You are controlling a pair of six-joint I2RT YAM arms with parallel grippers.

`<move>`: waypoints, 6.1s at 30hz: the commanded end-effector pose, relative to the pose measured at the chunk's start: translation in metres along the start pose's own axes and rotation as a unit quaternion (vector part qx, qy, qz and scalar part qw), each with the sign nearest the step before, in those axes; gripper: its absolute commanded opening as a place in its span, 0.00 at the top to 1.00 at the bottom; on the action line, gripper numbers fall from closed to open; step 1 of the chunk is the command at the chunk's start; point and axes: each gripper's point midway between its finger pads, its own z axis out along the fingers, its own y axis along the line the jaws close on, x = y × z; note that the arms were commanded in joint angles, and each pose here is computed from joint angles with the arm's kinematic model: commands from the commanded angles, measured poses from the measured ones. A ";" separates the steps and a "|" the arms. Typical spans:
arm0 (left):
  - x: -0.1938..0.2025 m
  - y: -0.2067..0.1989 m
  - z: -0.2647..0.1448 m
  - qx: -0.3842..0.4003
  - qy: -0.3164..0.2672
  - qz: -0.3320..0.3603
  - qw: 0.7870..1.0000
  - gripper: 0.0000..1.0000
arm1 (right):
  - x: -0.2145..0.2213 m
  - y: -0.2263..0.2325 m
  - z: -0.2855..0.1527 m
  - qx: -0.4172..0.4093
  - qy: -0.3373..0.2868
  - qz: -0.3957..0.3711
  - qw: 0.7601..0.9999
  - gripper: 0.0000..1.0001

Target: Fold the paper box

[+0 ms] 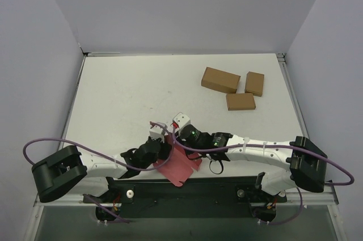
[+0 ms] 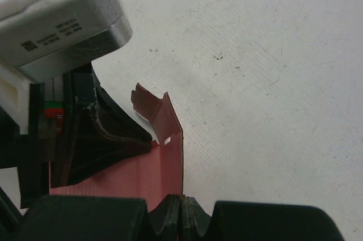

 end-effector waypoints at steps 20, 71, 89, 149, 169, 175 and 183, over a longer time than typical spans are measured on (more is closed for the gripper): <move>-0.137 -0.045 -0.024 0.118 -0.092 -0.074 0.986 0.45 | 0.038 -0.015 -0.002 0.040 0.058 -0.050 0.996 1.00; -0.152 -0.026 -0.010 0.113 -0.072 -0.076 0.988 0.38 | -0.003 -0.053 -0.008 0.163 0.029 -0.237 0.957 1.00; -0.128 -0.031 0.012 0.154 -0.032 -0.096 0.983 0.36 | -0.002 -0.032 0.013 0.154 0.033 -0.312 0.937 1.00; -0.057 0.007 -0.038 0.113 0.026 -0.118 0.986 0.37 | -0.038 -0.070 -0.011 0.268 -0.026 -0.288 0.919 1.00; 0.022 -0.015 -0.008 0.115 0.082 -0.134 0.981 0.53 | -0.020 -0.055 0.007 0.273 -0.034 -0.248 0.929 1.00; 0.029 -0.013 -0.006 0.115 0.086 -0.141 0.980 0.54 | -0.001 -0.039 0.010 0.239 -0.021 -0.230 0.943 1.00; 0.027 -0.022 -0.006 0.130 0.083 -0.139 0.978 0.55 | 0.018 -0.037 0.012 0.225 -0.003 -0.211 0.951 1.00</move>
